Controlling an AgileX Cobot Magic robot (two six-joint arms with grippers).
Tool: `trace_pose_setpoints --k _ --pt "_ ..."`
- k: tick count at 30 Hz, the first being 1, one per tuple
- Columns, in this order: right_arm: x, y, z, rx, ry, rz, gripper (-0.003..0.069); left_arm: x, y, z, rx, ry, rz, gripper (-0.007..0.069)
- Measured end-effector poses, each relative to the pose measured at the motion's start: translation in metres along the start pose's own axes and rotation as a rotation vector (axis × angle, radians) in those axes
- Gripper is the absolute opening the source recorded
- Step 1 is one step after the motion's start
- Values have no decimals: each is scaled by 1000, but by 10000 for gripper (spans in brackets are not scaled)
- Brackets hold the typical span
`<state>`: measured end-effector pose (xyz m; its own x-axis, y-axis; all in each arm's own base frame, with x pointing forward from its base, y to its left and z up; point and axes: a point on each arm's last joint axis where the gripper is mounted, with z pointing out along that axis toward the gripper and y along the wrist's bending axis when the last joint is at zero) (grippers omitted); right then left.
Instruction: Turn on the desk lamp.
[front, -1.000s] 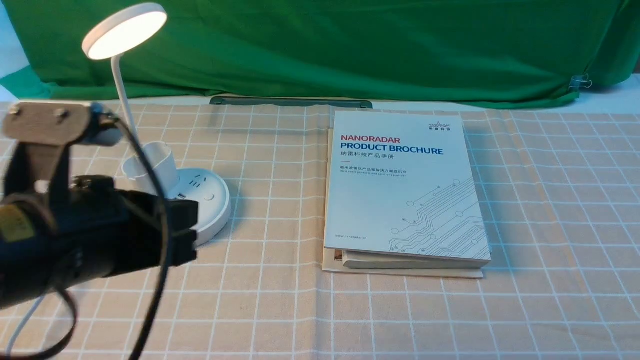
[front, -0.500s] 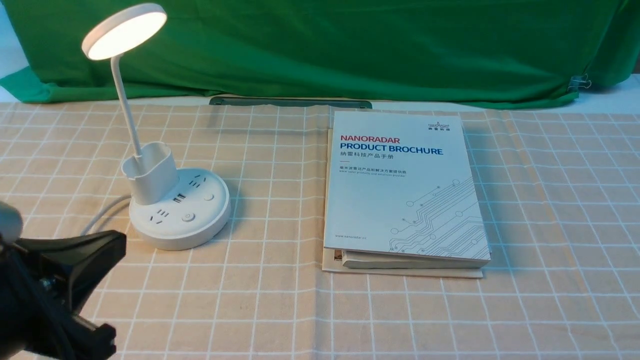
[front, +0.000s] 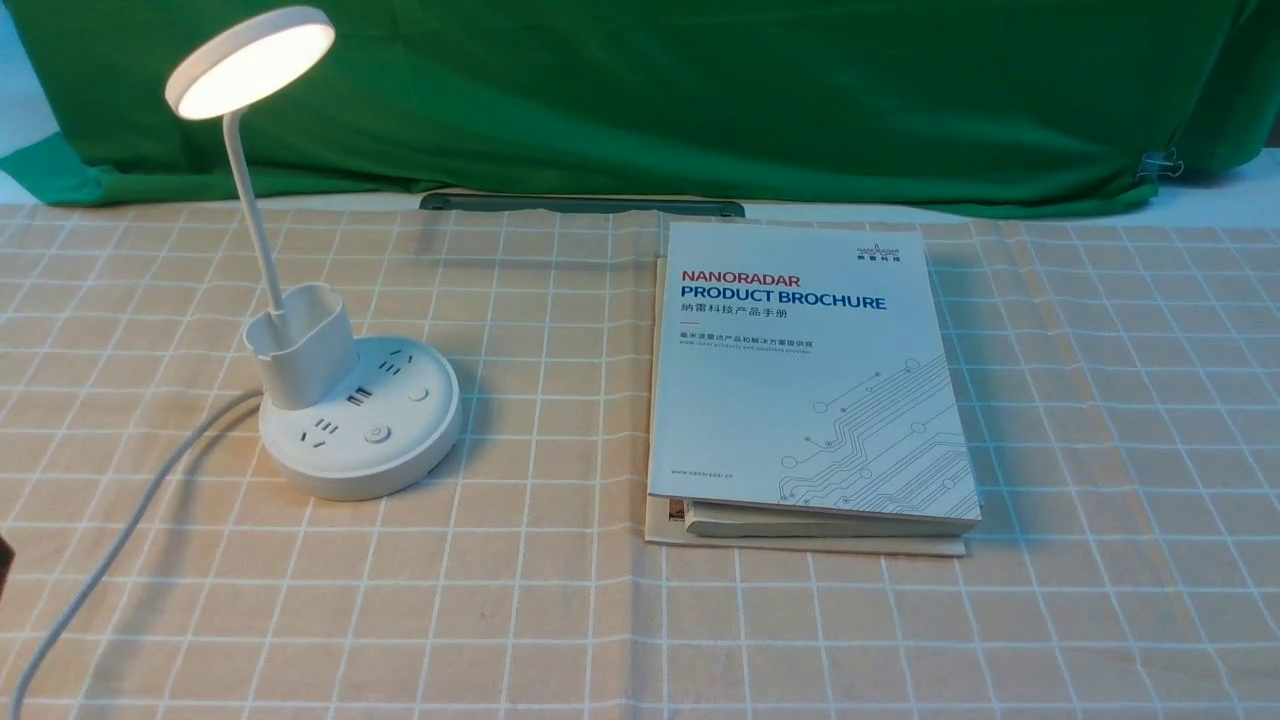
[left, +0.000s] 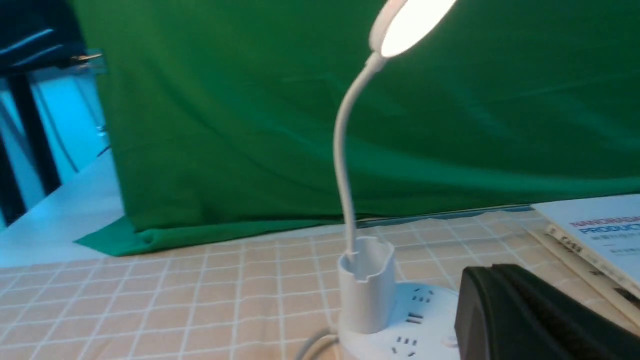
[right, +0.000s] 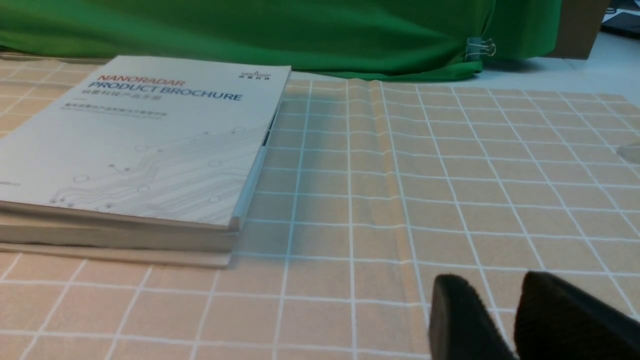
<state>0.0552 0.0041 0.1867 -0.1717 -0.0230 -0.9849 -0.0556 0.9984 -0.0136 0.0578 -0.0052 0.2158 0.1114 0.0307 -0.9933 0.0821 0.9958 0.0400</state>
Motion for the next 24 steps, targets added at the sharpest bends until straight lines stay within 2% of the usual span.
trace_pose_setpoints --k 8,24 --pt "0 0 0 0 0 0 239 24 2 -5 -45 251 -103 0" --pt "0 0 0 0 0 0 239 25 0 -5 -29 260 -107 0"
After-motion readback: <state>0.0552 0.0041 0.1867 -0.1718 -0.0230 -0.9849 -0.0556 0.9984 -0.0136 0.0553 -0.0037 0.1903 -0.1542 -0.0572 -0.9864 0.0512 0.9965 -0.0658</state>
